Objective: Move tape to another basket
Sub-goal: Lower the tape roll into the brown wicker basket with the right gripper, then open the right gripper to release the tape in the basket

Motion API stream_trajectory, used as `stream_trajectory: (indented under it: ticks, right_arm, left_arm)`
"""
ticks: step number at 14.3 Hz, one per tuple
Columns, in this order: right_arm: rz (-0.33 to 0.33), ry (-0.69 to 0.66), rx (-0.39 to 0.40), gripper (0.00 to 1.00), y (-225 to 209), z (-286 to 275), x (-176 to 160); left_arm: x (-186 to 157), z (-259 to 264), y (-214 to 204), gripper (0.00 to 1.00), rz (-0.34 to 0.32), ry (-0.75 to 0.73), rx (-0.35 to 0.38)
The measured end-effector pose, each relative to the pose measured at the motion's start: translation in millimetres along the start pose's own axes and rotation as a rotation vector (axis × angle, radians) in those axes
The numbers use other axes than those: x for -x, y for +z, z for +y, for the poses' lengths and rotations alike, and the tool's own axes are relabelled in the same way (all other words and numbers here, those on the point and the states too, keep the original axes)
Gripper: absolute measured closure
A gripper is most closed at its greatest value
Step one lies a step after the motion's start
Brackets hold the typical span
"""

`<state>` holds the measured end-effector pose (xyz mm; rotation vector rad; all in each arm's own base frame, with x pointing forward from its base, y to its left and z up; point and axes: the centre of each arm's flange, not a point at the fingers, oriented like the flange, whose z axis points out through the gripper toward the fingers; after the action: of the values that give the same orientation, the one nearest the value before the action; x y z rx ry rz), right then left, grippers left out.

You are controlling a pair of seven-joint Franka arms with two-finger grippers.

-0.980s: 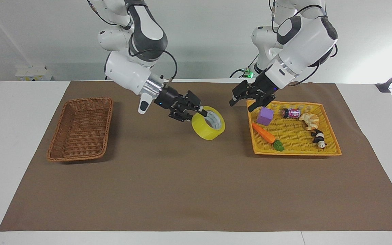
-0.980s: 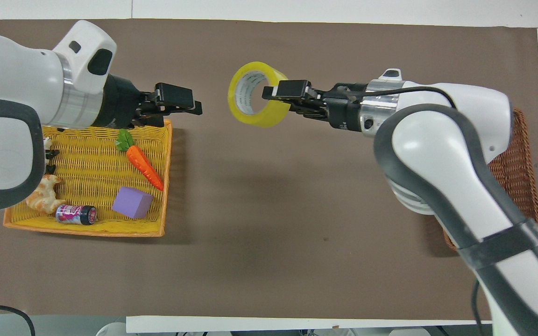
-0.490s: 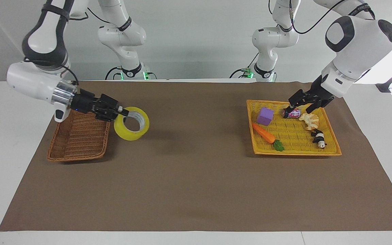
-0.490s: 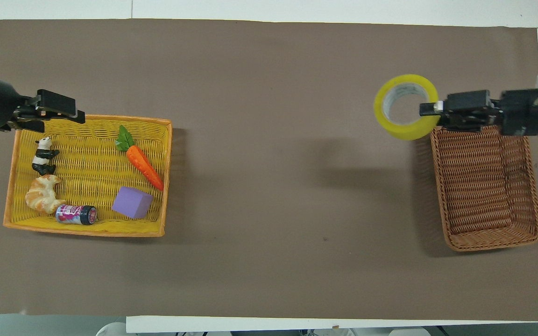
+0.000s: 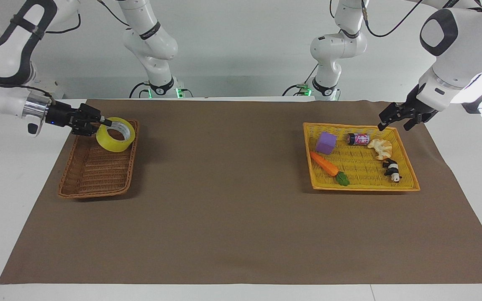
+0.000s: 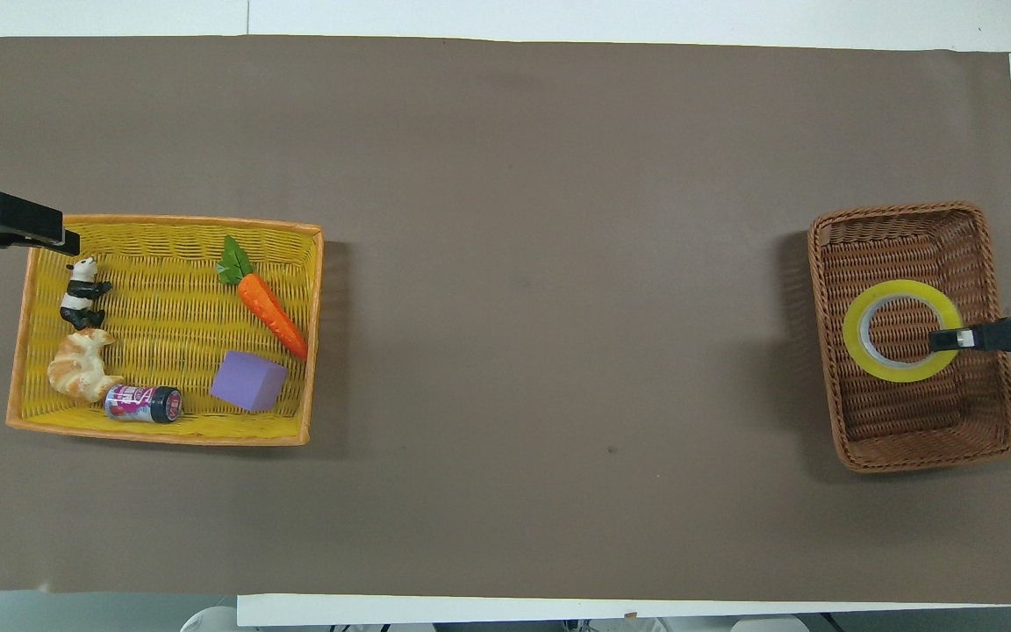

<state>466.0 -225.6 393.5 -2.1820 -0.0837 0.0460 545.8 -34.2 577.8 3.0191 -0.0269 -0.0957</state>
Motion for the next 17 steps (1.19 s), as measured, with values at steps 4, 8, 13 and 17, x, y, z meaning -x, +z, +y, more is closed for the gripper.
stream_trajectory:
  ticks: [4,8,13,17]
  right_arm:
    - [-0.021,0.009,-0.044,0.46,10.9,68.2,9.8]
    - [-0.039,0.001,0.028,0.46,6.5,76.3,4.2]
    - [-0.063,0.002,0.11,0.46,0.5,83.8,5.9]
    - [-0.067,0.003,0.117,0.46,0.3,84.5,6.3]
  left_arm:
    - [2.2,3.4,-0.8,0.0,-0.008,0.006,-0.002]
    - [2.4,2.5,-1.4,0.0,-0.007,0.005,-0.003]
    - [2.9,-4.4,-14.9,0.0,0.016,0.01,-0.082]
    - [13.0,-2.6,-37.0,0.0,-0.013,0.01,-0.09]
